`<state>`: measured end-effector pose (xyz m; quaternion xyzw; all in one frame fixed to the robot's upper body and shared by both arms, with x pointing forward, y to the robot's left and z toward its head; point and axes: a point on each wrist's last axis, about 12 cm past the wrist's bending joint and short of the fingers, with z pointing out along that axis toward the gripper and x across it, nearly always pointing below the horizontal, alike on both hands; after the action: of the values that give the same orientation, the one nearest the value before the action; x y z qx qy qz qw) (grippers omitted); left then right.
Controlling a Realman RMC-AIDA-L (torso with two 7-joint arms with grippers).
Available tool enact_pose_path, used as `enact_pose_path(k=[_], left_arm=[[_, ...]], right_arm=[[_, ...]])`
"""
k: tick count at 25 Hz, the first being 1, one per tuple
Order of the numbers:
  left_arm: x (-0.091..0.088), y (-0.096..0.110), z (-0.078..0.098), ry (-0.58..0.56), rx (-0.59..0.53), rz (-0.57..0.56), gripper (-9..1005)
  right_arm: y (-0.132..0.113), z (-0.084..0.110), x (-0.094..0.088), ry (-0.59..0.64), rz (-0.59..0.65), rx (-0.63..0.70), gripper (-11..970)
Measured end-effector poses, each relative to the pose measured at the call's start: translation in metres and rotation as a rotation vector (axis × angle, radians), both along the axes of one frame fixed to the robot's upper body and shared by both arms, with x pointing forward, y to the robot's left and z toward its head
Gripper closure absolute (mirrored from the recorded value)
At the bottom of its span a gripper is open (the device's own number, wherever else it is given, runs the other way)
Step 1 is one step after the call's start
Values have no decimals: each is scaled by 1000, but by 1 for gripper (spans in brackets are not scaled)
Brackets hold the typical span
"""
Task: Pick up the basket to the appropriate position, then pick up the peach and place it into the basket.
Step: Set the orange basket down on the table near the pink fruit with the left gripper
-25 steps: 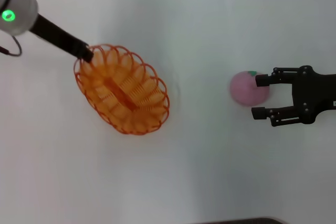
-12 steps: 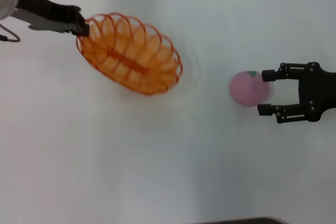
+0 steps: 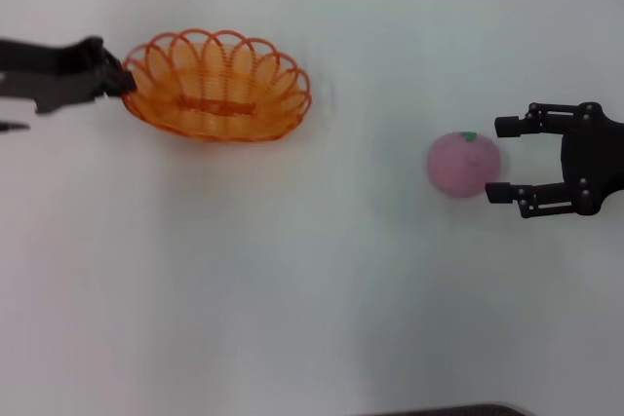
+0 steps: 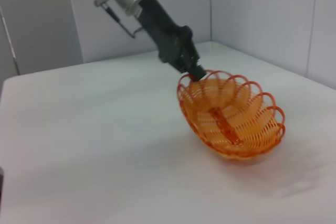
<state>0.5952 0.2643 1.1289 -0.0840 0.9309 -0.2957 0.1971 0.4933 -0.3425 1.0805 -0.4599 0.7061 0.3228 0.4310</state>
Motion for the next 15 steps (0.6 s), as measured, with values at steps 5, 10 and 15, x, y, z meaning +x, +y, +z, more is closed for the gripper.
enact_pose_path(k=[5,10,15], left_arm=[[-11,1,-22,46,-65,37,911],[-16,6,-29,63,-64,43,875],[-20,18,-22,-12,-42,-17,757]], right_arm=[[0,0,3,-16,-3,-12,103],[0,2,6,-23,-2,-16,102],[0,6,12,-2,-38,8,102]])
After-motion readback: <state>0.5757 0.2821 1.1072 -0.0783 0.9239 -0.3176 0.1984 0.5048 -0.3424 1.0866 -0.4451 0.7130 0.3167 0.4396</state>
